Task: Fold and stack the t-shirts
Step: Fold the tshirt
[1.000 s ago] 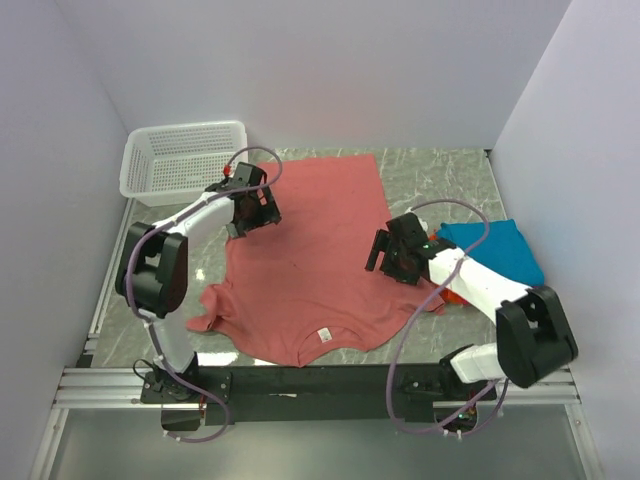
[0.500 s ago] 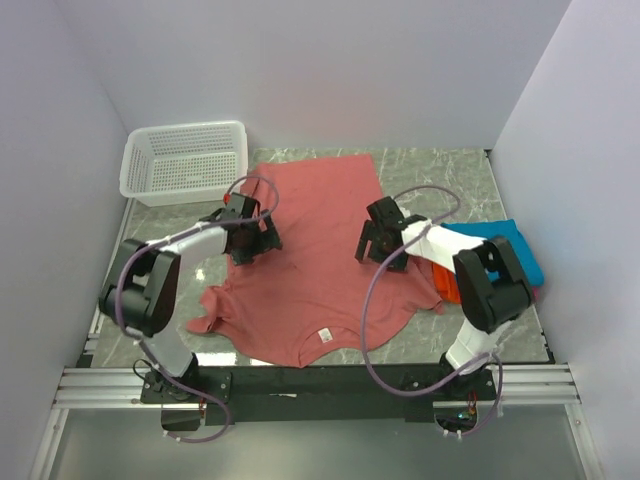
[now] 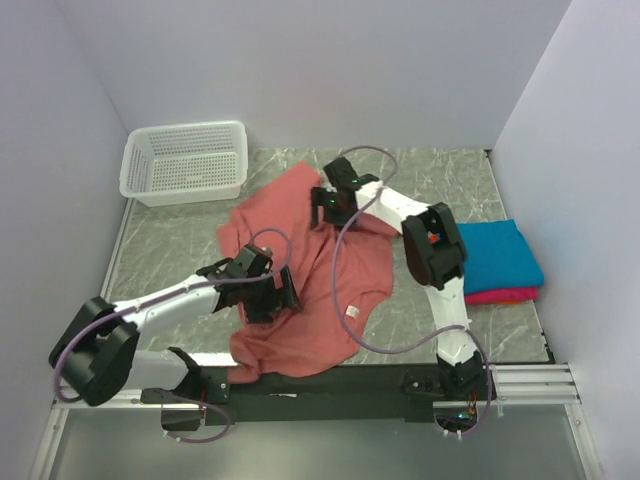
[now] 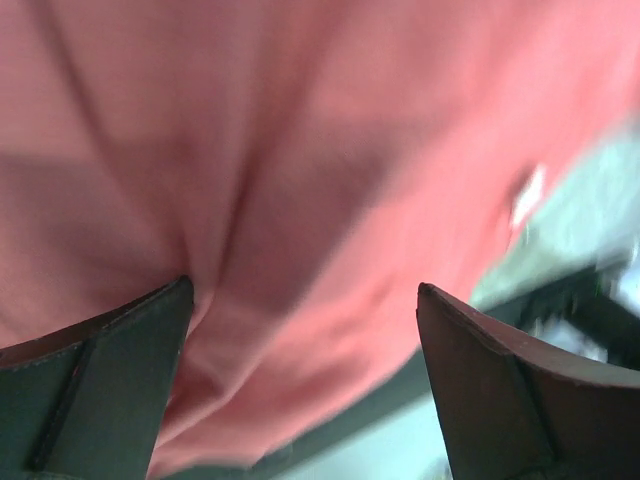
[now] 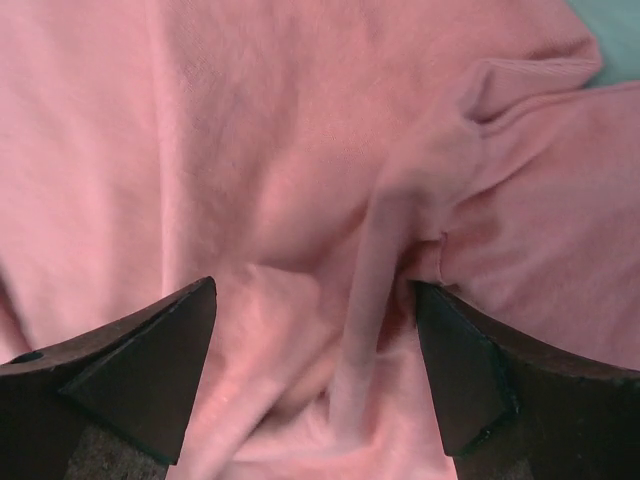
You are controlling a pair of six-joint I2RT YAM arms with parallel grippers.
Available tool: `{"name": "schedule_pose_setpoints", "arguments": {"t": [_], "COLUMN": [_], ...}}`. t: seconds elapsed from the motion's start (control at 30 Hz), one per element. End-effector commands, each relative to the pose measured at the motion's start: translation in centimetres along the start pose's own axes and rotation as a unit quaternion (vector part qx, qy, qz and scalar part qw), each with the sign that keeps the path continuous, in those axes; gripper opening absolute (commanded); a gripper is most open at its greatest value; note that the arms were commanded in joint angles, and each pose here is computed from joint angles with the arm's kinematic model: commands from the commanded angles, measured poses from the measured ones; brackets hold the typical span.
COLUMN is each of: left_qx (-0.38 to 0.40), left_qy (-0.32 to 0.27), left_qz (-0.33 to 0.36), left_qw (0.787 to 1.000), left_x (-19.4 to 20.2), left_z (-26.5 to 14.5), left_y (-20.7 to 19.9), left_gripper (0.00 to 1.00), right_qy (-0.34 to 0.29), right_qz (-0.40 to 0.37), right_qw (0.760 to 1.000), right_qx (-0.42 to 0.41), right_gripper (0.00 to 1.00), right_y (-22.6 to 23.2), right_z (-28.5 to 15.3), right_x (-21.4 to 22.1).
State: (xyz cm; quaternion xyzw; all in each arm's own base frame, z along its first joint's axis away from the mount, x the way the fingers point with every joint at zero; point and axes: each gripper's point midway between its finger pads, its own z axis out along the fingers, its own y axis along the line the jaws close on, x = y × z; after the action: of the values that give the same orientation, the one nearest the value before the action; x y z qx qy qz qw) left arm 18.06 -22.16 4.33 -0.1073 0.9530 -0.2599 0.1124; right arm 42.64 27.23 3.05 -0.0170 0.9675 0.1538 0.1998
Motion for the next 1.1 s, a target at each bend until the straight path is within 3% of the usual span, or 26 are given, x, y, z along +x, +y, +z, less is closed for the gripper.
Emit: {"name": "schedule_pose_setpoints", "arguments": {"t": [0.0,0.1,0.2,0.3,0.33,0.37,0.4,0.5,0.6,0.83,1.07], "left_qx": [0.06,0.094,0.066,0.026,0.024,0.002,-0.008,-0.052,-0.095,-0.096,-0.155], "left_qy": [0.046,0.056,0.031,-0.041,-0.071,-0.113,-0.137,-0.188,-0.233,-0.221,-0.175], "left_qz": [0.012,0.042,0.065,0.08,0.082,0.08,0.077,0.062,0.006,0.01,0.021], "left_qw": [0.997,0.993,0.995,0.996,0.994,0.99,0.988,0.979,0.968,0.971,0.972], "left_x": [3.2,4.5,3.3,-0.1,-1.5,-3.5,-5.0,-9.3,-15.3,-22.1,-24.7], "left_z": [-2.0,-2.6,-3.3,-5.1,-6.3,-6.7,-7.2,-8.3,-8.9,-4.7,1.0], "left_y": [-2.7,-4.1,-4.3,-5.0,-6.0,-5.9,-5.9,-5.9,-4.7,-5.6,-3.3], "left_gripper": [0.99,0.99,1.0,0.99,0.99,0.99,0.99,0.99,0.99,0.99,0.99], "right_qy": [0.039,0.02,-0.021,-0.076,-0.068,-0.103,-0.081,-0.102,-0.056,-0.026,0.016], "right_qz": [-0.074,-0.106,-0.128,-0.136,-0.126,-0.122,-0.108,-0.063,-0.015,0.013,0.021], "right_qw": [0.993,0.987,0.982,0.98,0.985,0.981,0.987,0.99,0.997,0.997,0.999], "right_qx": [-0.089,-0.116,-0.137,-0.121,-0.1,-0.108,-0.089,-0.08,-0.057,-0.067,-0.038], "right_gripper": [0.86,0.86,0.86,0.87,0.87,0.87,0.88,0.88,0.88,0.88,0.87], "right_y": [5.9,8.9,11.0,10.8,9.4,9.8,8.0,6.6,2.9,2.3,1.2], "right_z": [1.2,0.5,-2.9,-7.1,-6.9,-9.8,-9.0,-11.9,-11.0,-12.1,-9.6], "right_x": [1.3,-0.6,-3.4,-5.4,-4.2,-5.0,-2.9,-1.3,5.3,13.7,17.0]}}
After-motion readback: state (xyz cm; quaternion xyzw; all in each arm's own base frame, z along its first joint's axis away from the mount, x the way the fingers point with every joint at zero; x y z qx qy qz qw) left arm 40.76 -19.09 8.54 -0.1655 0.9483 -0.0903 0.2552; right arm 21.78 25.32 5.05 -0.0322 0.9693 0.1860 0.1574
